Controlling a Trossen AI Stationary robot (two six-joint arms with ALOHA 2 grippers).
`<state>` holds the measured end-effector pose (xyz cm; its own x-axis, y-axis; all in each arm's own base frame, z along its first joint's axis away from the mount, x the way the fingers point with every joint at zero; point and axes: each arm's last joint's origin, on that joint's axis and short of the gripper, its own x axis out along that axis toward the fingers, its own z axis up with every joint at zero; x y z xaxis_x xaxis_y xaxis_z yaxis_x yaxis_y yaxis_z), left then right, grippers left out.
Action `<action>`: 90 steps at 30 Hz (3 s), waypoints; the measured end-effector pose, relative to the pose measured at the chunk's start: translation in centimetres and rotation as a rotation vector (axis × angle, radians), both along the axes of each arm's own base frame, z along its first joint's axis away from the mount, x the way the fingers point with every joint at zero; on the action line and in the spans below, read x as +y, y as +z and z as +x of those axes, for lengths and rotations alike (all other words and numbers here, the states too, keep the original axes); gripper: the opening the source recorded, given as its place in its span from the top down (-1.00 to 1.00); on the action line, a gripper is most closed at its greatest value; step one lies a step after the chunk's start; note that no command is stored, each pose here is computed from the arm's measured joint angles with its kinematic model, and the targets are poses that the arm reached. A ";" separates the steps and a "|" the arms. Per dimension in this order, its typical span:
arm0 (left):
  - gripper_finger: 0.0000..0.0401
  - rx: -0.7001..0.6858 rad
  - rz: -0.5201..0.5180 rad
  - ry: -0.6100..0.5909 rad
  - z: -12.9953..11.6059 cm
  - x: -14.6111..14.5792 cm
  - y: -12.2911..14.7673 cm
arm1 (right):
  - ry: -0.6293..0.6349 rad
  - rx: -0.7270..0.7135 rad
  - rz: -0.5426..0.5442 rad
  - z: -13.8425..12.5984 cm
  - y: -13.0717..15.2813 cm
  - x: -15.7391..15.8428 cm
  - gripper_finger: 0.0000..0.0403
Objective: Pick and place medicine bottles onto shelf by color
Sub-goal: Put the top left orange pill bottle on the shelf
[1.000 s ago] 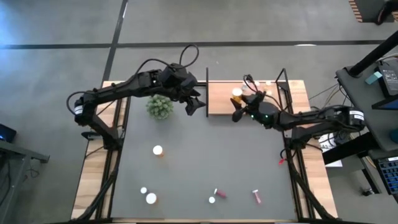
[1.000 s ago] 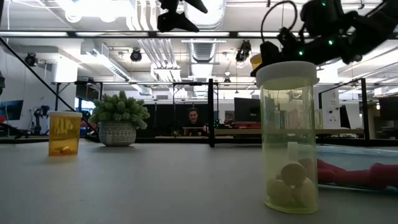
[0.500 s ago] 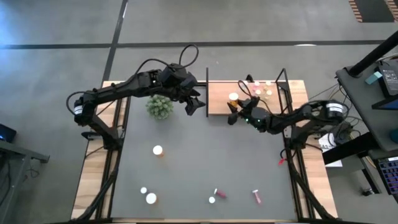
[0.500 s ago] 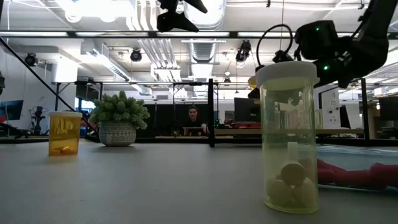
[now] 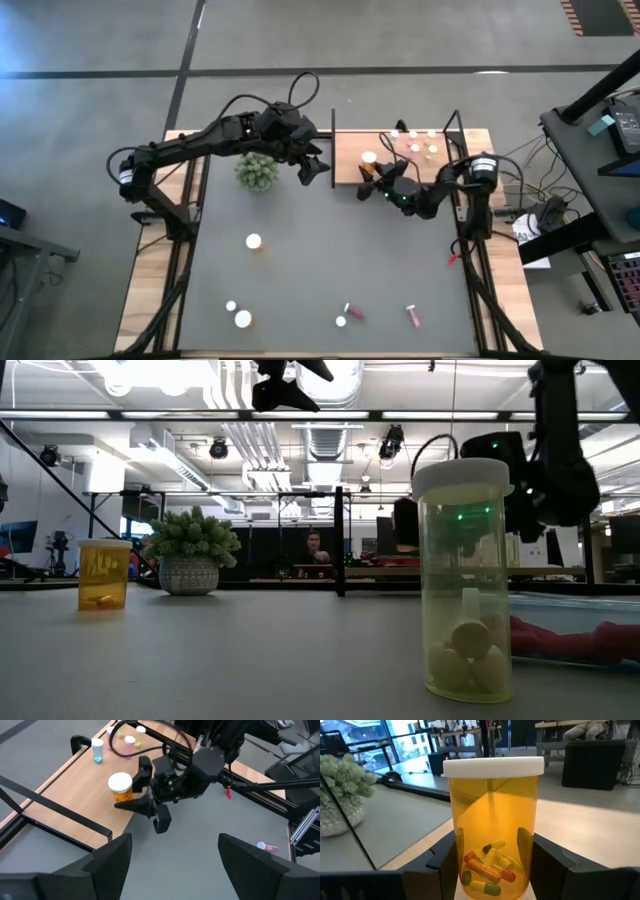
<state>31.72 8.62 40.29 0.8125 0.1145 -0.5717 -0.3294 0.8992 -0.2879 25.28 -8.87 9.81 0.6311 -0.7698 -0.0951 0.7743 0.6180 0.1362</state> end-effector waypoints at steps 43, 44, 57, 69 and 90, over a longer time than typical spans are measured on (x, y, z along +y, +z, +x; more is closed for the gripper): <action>-0.39 0.007 0.027 0.014 -0.3 1.1 -0.1 | -0.274 0.086 0.070 3.7 -0.2 -6.8 0.12; -0.39 0.006 0.027 0.014 -0.3 1.1 -0.1 | -0.279 0.086 0.079 3.7 -0.2 -6.9 0.12; -0.39 0.008 0.028 0.014 -0.3 1.1 -0.1 | -0.305 0.192 0.136 5.2 0.1 -8.1 0.12; -0.39 0.017 0.025 0.014 -0.3 1.1 -0.2 | -0.317 0.166 0.168 5.1 -0.1 -8.2 0.12; -0.39 0.016 0.024 0.014 -0.3 1.1 -0.1 | -0.350 0.222 0.157 4.7 -0.4 -8.5 0.12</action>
<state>31.38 9.70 40.14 0.8013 0.1402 -0.5815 -0.3467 0.9011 -0.2605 29.97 -17.38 9.42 0.2865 -0.8988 -0.3319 0.9542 0.2988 0.0147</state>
